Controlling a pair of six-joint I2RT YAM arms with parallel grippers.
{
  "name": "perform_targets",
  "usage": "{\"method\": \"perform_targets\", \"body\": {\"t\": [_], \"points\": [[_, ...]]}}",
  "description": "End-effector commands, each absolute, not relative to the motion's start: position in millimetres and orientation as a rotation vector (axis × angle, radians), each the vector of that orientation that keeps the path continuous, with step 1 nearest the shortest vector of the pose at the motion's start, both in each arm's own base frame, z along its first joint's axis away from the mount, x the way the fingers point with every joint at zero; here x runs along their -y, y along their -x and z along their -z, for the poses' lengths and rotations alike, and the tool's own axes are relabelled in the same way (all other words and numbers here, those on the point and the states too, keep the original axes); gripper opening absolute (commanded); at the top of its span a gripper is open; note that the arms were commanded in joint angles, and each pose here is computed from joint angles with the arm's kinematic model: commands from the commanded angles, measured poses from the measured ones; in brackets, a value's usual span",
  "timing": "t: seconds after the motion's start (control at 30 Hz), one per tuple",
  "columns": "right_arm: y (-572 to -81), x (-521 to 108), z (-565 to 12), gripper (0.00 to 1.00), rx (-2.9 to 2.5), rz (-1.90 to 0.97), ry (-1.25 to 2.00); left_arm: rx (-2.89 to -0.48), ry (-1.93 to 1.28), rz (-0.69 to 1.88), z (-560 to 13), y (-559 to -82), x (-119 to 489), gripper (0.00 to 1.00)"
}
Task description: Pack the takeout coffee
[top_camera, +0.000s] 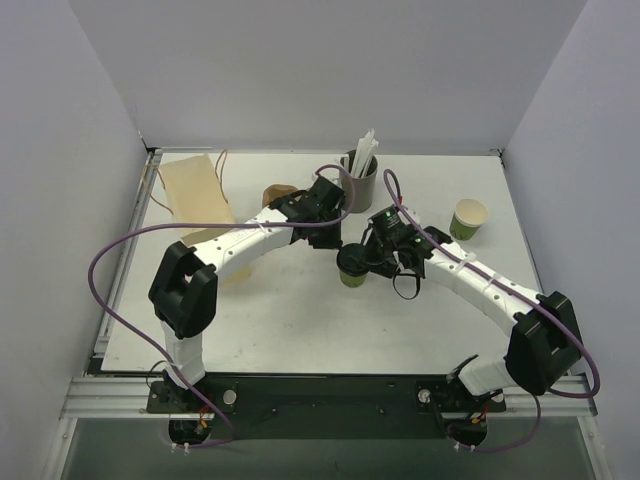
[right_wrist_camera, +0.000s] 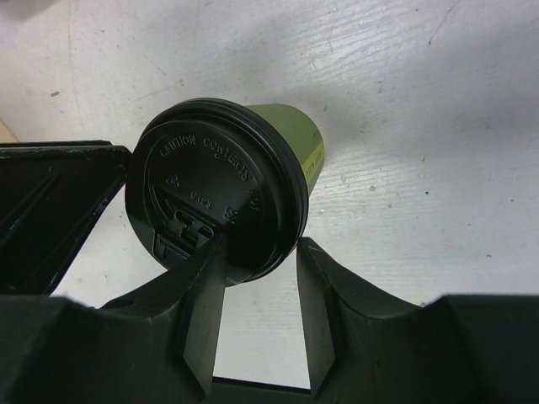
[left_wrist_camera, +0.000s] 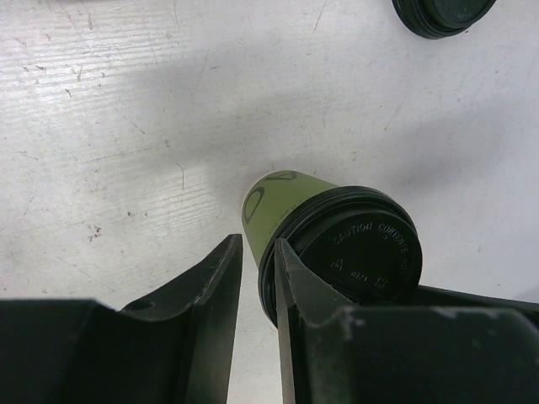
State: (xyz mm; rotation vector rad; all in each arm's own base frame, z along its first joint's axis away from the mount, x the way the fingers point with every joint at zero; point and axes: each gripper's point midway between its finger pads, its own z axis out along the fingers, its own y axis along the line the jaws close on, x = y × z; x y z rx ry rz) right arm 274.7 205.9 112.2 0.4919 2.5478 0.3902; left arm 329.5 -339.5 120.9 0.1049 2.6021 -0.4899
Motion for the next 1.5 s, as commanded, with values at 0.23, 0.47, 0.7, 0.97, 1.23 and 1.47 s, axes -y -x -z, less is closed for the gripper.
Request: {"method": "perform_targets", "body": {"t": [0.23,0.47,0.7,0.97,1.23,1.47], "points": [[-273.7,-200.1,-121.0,0.34,-2.596,-0.351,-0.512,-2.776,-0.189,0.322,-93.6,-307.2,305.8,0.39],[-277.1,-197.2,-125.0,0.35,-2.584,-0.354,-0.521,-2.723,-0.207,0.377,-117.0,-318.1,309.8,0.41],[-273.4,-189.4,-120.7,0.36,-2.590,-0.340,-0.537,-2.708,-0.225,0.412,-124.1,-320.3,315.7,0.41],[-270.6,-182.1,-120.2,0.35,-2.582,-0.340,-0.557,-2.696,-0.236,0.455,-133.7,-320.7,322.2,0.41],[-277.5,-167.4,-137.8,0.36,-2.514,-0.382,-0.594,-2.673,-0.187,0.535,-151.8,-317.0,326.9,0.41],[-273.9,-152.6,-133.5,0.36,-2.467,-0.464,-0.654,-2.667,-0.128,0.614,-157.5,-316.2,335.8,0.40]]}}
